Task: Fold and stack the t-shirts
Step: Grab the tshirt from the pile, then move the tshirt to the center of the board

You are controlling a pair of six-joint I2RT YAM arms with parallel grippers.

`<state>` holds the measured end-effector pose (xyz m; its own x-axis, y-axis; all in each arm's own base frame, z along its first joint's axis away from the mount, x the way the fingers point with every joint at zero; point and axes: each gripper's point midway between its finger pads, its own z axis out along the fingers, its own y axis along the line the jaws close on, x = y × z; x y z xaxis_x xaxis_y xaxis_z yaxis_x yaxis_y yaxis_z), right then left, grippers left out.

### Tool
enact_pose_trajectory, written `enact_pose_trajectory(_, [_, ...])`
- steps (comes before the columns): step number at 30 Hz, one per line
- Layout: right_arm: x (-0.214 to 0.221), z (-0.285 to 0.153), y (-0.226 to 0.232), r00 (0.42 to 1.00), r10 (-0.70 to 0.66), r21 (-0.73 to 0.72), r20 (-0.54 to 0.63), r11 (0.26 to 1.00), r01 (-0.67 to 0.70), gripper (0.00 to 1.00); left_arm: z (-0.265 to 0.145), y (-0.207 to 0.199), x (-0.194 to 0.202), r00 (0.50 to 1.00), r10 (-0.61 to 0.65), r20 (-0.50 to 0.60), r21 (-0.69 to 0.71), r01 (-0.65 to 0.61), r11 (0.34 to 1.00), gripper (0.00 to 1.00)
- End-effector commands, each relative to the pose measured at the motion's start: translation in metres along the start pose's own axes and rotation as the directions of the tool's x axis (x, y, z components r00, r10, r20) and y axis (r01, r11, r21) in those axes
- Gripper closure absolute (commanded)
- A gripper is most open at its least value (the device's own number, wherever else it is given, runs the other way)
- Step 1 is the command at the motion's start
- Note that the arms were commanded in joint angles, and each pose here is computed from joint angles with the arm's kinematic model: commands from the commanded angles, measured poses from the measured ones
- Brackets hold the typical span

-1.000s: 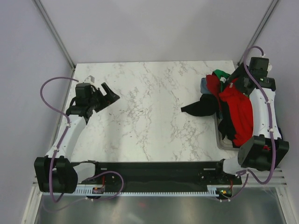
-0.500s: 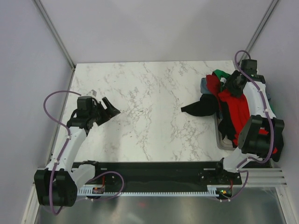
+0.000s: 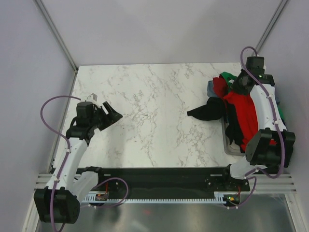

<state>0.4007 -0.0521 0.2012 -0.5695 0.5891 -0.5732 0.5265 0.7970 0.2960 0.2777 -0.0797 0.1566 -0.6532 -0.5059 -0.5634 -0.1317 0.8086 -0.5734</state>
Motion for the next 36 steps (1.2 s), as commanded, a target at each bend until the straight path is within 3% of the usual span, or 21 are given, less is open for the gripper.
enact_pose_trajectory(1, [-0.04,-0.085,0.068,0.98,-0.038,-0.138,0.196,0.988,0.066,1.0,-0.016,-0.009,-0.007,0.999,0.015,0.032,0.019,-0.015,1.0,0.21])
enact_pose_trajectory(2, [-0.061,-0.114,0.094,0.965,-0.025,-0.204,0.26,0.976,0.08,1.0,-0.02,-0.011,-0.008,0.999,0.018,0.043,0.027,-0.019,0.999,0.21])
enact_pose_trajectory(4, [-0.039,-0.155,0.164,0.97,-0.065,-0.403,0.235,0.902,0.158,1.0,-0.024,-0.012,-0.007,0.999,0.015,0.042,0.025,-0.016,1.0,0.21])
enact_pose_trajectory(7, [-0.026,-0.233,0.26,0.965,-0.061,-0.675,0.257,0.703,0.224,1.0,-0.03,-0.012,-0.007,0.998,0.017,0.054,0.026,-0.019,0.999,0.21])
enact_pose_trajectory(11, [-0.006,-0.37,0.346,0.97,-0.05,-0.951,0.237,0.194,0.242,1.0,-0.036,-0.008,-0.001,0.998,0.025,0.051,0.009,-0.025,1.0,0.2])
enact_pose_trajectory(12, [-0.019,-0.42,0.358,0.96,0.04,-0.96,0.278,-0.005,0.278,1.0,-0.036,-0.006,0.0,0.999,0.026,0.046,0.003,-0.026,1.0,0.2])
enact_pose_trajectory(14, [-0.012,-0.49,0.348,0.97,0.076,-0.93,0.232,-0.274,0.244,1.0,-0.041,-0.005,0.002,0.998,0.032,0.051,-0.006,-0.032,0.999,0.21])
enact_pose_trajectory(15, [-0.018,-0.554,0.325,0.932,0.218,-0.797,0.289,-0.484,0.36,1.0,-0.043,-0.004,0.002,0.998,0.033,0.058,-0.008,-0.033,0.999,0.2])
enact_pose_trajectory(17, [-0.027,-0.595,0.297,0.907,0.317,-0.724,0.278,-0.551,0.414,1.0,-0.052,-0.008,-0.002,0.995,0.034,0.092,0.001,-0.034,0.999,0.21])
enact_pose_trajectory(20, [-0.053,-0.561,0.306,0.86,0.404,-0.843,0.312,-0.299,0.446,1.0,-0.066,-0.011,-0.01,0.989,0.028,0.144,-0.004,-0.027,1.0,0.2])
enact_pose_trajectory(21, [-0.068,-0.521,0.312,0.84,0.434,-0.902,0.325,-0.124,0.413,0.99,-0.07,-0.011,-0.009,0.989,0.024,0.146,-0.012,-0.023,1.0,0.21])
enact_pose_trajectory(22, [-0.071,-0.509,0.303,0.834,0.442,-0.92,0.331,-0.044,0.388,0.96,-0.076,-0.014,-0.014,0.986,0.02,0.166,-0.01,-0.019,1.0,0.2])
enact_pose_trajectory(24, [-0.052,-0.394,0.311,0.882,0.335,-0.933,0.332,0.252,0.255,0.96,-0.083,-0.017,-0.016,0.984,0.014,0.178,-0.007,-0.013,1.0,0.21])
enact_pose_trajectory(26, [-0.028,-0.29,0.288,0.894,0.262,-0.829,0.364,0.529,0.182,0.94,-0.089,-0.018,-0.015,0.984,-0.02,0.177,-0.017,0.023,1.0,0.23])
enact_pose_trajectory(28, [-0.015,-0.198,0.238,0.908,0.267,-0.663,0.322,0.748,0.015,0.79,-0.095,-0.018,-0.01,0.982,-0.072,0.177,-0.012,0.075,0.997,0.23])
enact_pose_trajectory(29, [0.022,-0.126,0.199,0.948,0.23,-0.551,0.218,0.831,-0.075,0.73,-0.097,-0.018,-0.008,0.98,-0.084,0.178,-0.007,0.087,0.996,0.23])
enact_pose_trajectory(31, [0.025,-0.05,0.13,0.943,0.326,-0.451,0.065,0.853,-0.264,0.55,-0.099,-0.017,-0.002,0.978,-0.1,0.184,0.005,0.101,0.995,0.23])
enact_pose_trajectory(32, [0.071,-0.013,0.117,0.96,0.257,-0.437,-0.112,0.855,-0.28,0.48,-0.099,-0.016,-0.002,0.977,-0.103,0.189,0.008,0.103,0.995,0.22])
enact_pose_trajectory(33, [0.08,0.002,0.103,0.964,0.224,-0.396,-0.144,0.88,-0.264,0.38,-0.096,-0.013,0.001,0.979,-0.106,0.176,-0.002,0.108,0.994,0.22])
enact_pose_trajectory(35, [0.097,0.013,0.097,0.98,0.093,-0.354,-0.177,0.923,-0.151,0.34,-0.087,-0.007,0.006,0.985,-0.104,0.138,-0.03,0.109,0.994,0.22])
enact_pose_trajectory(36, [0.108,0.009,0.095,0.979,0.049,-0.335,-0.197,0.935,-0.114,0.21,-0.082,-0.007,0.01,0.989,-0.107,0.106,-0.033,0.112,0.993,0.22])
